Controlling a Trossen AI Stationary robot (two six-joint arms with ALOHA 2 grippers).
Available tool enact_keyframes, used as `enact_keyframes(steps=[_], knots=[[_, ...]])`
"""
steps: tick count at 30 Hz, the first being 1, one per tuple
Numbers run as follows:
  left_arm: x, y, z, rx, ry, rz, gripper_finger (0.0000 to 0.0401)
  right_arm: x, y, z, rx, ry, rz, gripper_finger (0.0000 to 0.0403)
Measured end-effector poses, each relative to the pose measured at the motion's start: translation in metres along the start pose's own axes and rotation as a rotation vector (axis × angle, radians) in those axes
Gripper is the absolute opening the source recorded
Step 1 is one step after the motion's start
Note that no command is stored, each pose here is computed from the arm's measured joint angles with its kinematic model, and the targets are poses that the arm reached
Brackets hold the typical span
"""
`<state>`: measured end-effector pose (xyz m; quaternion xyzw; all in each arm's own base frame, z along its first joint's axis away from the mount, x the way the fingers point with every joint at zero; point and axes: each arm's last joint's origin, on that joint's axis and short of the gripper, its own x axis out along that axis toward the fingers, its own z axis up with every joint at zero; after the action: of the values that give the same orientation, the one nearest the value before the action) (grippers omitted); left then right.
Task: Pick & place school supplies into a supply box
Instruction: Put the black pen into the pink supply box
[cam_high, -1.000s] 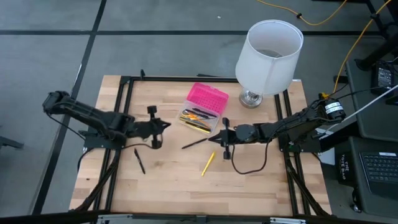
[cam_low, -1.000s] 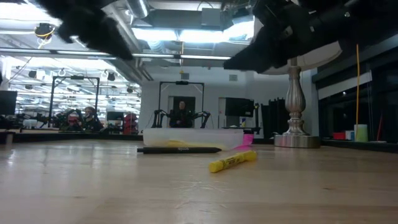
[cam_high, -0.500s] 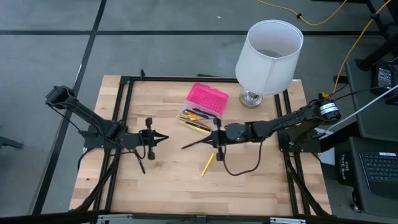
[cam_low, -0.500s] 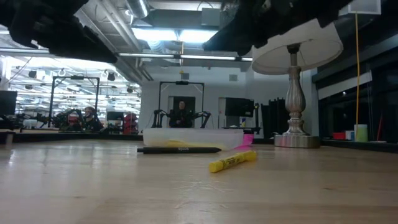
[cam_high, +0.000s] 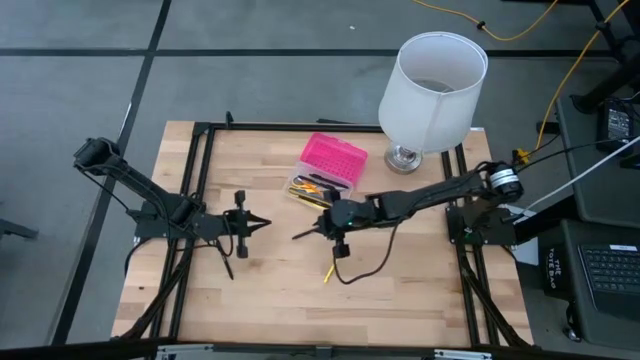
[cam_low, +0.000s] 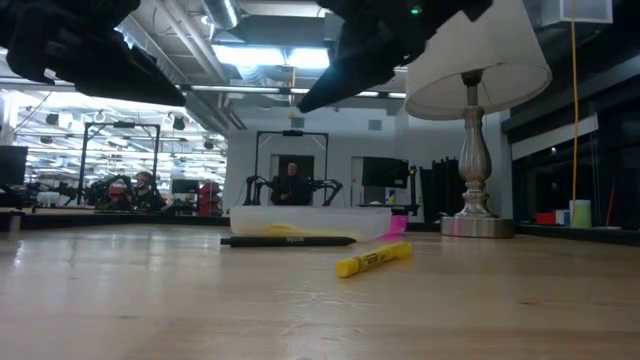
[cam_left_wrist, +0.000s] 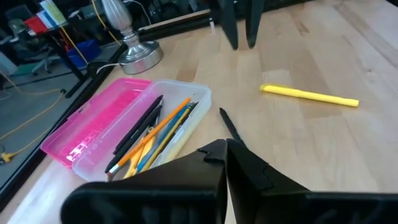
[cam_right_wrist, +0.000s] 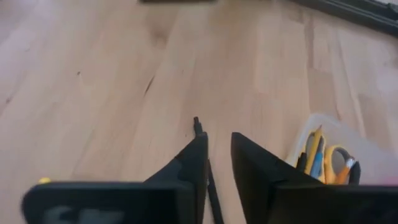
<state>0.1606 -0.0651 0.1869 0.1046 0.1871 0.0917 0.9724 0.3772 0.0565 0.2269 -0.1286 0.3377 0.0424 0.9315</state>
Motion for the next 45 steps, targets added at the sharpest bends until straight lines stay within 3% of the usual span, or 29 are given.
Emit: enact_keyframes(steps=[10, 24, 32, 45], knots=[[0.000, -0.001, 0.001, -0.004, -0.003, -0.042, 0.0005, 0.030, -0.014, 0.008, -0.054, 0.123, 0.057, 0.0125], [0.000, -0.001, 0.003, -0.020, -0.024, -0.043, 0.0005, 0.065, -0.019, -0.010, 0.026, 0.297, 0.134, 0.0127], [0.000, -0.001, 0.006, 0.067, -0.056, -0.039, 0.0007, 0.067, -0.025, -0.014, 0.060, 0.315, 0.123, 0.0127], [0.000, -0.001, 0.010, 0.049, -0.085, -0.033, 0.0006, 0.093, -0.022, -0.037, 0.061, 0.394, 0.133, 0.0127]])
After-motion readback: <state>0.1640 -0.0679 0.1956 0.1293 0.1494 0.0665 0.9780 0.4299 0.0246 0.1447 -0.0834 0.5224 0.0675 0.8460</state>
